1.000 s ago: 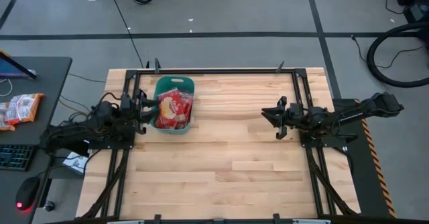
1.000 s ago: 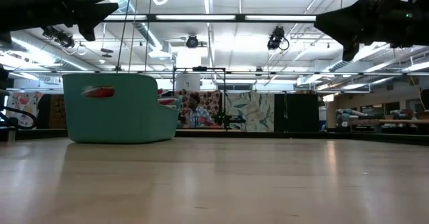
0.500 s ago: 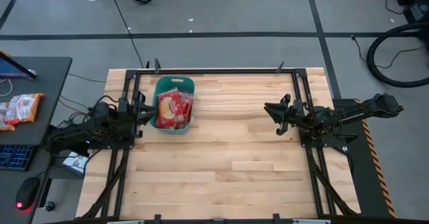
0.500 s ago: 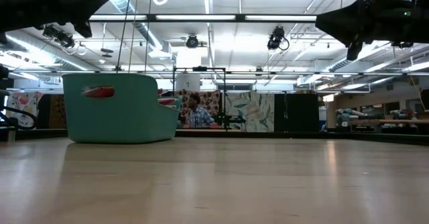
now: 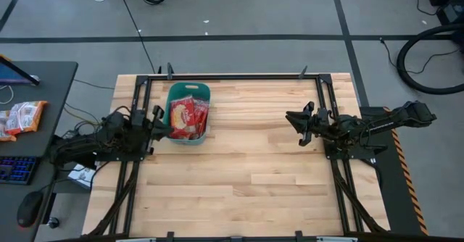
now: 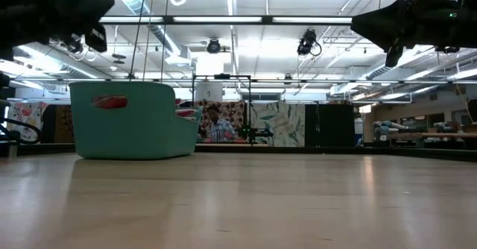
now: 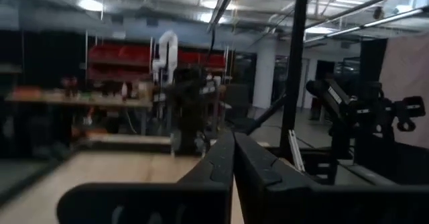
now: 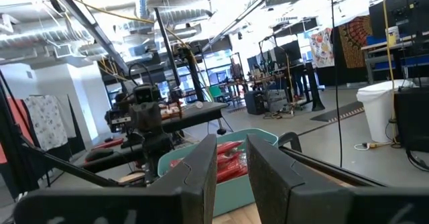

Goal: Sort popcorn bags into baskets
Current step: Return to Home Position

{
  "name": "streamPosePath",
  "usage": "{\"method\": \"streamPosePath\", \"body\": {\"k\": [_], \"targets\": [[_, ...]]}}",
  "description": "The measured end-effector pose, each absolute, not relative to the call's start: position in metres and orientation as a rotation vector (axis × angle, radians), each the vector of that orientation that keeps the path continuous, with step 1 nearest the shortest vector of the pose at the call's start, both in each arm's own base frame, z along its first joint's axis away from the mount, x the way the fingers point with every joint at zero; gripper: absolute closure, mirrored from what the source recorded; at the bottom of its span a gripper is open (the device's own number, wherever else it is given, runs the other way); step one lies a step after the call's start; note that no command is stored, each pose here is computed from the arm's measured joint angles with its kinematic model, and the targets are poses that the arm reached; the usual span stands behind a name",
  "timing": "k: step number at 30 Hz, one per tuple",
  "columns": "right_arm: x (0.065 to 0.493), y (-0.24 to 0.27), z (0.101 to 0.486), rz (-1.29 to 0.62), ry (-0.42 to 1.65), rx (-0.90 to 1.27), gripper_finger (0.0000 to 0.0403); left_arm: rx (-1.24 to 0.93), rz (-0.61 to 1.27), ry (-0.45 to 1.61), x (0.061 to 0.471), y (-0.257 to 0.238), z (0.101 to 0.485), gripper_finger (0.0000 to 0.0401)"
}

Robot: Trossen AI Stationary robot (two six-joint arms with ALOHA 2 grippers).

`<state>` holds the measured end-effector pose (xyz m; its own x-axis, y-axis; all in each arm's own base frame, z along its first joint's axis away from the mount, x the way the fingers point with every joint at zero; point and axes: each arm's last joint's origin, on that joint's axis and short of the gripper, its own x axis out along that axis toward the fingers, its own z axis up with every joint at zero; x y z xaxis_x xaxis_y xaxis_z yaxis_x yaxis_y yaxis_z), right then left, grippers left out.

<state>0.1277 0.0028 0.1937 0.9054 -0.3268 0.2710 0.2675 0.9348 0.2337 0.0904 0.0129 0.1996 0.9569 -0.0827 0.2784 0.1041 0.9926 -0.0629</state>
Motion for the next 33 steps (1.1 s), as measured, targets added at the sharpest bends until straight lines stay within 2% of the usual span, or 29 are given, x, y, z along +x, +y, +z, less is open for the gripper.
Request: {"method": "streamPosePath", "body": {"k": [33], "targets": [[0.1277, 0.0028, 0.1937, -0.309, -0.312, 0.194, 0.0316, -0.126, -0.093, -0.246, 0.0922, 0.0134, 0.1929, 0.0388]]}}
